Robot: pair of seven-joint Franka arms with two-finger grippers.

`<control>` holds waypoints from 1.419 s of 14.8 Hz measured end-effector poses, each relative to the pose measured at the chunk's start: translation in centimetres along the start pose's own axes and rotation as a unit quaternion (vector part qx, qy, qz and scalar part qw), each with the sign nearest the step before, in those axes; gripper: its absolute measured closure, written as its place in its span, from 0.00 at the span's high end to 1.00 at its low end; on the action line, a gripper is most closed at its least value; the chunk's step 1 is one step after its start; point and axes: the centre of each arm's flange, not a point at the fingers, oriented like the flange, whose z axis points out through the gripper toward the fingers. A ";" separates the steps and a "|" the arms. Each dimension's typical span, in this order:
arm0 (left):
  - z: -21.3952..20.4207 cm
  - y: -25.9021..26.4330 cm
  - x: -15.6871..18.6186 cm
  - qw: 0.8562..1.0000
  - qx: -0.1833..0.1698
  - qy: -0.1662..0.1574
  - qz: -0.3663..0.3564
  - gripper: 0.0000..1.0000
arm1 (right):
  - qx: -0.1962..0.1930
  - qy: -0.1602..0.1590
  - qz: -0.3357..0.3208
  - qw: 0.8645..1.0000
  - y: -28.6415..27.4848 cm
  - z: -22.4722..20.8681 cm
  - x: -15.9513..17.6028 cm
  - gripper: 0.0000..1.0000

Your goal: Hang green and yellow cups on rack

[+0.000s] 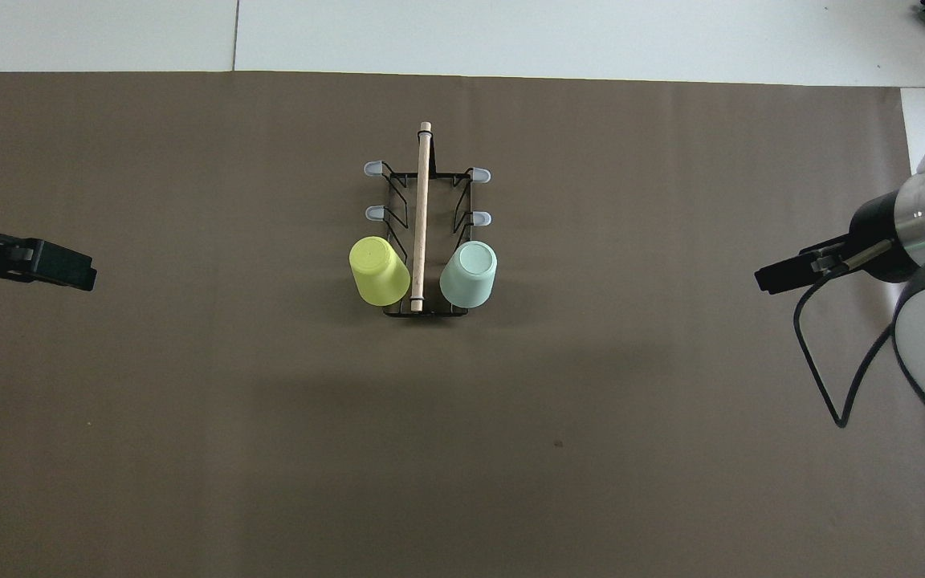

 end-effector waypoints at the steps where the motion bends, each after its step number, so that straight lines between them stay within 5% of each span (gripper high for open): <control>1: 0.0 -0.1 0.0 1.000 0.000 0.000 -0.001 1.00 | 0.001 -0.006 0.021 1.000 -0.4 -0.2 -0.1 1.00; 21: 0.0 -0.5 0.0 1.000 0.000 0.001 -0.003 1.00 | 0.003 -0.001 0.077 0.997 0.4 -2.3 -0.4 1.00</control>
